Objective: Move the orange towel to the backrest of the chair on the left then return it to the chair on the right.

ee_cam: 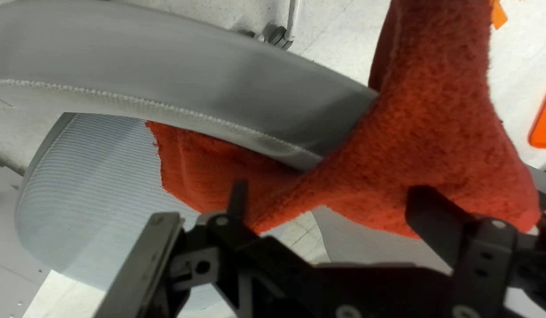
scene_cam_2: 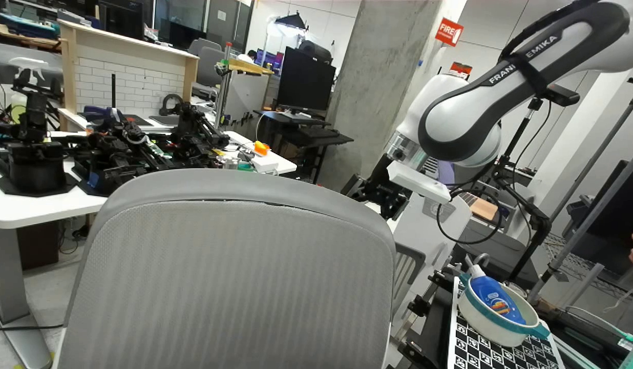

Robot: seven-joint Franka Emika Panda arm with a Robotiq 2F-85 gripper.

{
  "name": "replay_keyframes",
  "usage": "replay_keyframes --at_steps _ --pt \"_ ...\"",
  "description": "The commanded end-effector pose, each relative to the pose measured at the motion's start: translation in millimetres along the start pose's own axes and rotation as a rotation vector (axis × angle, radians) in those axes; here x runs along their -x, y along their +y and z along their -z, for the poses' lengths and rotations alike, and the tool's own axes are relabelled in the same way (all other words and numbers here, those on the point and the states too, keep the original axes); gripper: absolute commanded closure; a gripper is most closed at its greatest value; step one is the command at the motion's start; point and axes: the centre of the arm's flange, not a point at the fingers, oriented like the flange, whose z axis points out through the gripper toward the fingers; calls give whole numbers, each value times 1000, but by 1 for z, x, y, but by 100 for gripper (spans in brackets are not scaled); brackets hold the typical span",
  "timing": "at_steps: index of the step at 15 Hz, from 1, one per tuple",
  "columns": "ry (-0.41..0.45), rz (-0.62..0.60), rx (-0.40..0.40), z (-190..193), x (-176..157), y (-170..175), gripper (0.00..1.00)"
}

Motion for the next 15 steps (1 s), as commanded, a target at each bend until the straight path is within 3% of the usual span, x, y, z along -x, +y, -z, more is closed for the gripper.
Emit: replay_keyframes --at_steps 1,8,12,15 --pt "20 -1 -15 -2 -3 -10 42" --pt "35 -3 -43 18 -13 -8 95" --pt "42 -7 -55 31 -19 -3 100" --pt "71 4 -102 78 -24 -1 99"
